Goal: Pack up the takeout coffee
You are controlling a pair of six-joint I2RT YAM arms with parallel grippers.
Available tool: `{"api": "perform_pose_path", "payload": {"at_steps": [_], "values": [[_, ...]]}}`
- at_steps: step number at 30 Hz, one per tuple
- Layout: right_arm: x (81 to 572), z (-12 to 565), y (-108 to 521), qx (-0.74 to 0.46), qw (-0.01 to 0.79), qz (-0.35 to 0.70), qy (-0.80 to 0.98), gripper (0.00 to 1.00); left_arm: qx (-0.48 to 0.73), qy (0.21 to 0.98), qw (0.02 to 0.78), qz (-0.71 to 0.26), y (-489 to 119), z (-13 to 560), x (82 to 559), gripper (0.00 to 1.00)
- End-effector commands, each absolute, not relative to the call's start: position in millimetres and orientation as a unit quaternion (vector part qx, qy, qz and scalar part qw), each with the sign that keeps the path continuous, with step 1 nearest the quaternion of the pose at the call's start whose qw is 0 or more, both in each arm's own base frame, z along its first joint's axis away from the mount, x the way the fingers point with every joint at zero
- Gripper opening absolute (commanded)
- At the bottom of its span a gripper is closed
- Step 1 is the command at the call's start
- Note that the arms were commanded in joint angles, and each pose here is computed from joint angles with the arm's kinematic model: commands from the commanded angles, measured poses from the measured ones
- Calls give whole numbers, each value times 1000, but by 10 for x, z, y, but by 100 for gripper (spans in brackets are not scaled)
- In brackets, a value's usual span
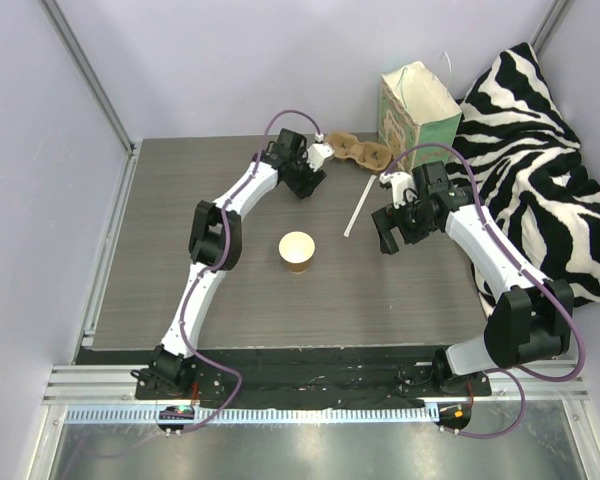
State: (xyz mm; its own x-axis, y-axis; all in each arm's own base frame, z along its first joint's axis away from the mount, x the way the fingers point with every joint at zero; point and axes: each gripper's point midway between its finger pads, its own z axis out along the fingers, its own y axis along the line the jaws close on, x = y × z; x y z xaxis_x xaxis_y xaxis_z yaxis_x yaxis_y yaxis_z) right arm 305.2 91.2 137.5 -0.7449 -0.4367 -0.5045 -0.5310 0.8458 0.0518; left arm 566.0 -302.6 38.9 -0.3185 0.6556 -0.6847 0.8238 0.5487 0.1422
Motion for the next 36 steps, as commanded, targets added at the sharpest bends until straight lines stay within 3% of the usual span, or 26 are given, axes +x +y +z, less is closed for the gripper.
{"api": "perform_pose_path", "payload": {"at_steps": [1,8,16,21,30,36], "values": [[3099,1467,953,-271,264,102,920,100,497,796,336,-77,-2811,442,5585,60],[3096,1514,978,-288,262,109,915,100,499,811,297,-76,-2634,415,5411,38],[3187,1779,1018,-315,287,110,898,100,480,822,289,-98,-2563,920,5133,2],[3194,2105,1101,-344,318,127,874,100,459,817,292,-193,-2677,1654,4647,0],[3036,3331,1337,-440,494,141,736,100,388,774,292,-407,-2891,3198,3463,0],[2608,3850,1495,-541,597,118,581,100,365,743,253,-501,-2938,3638,2787,0]]}}
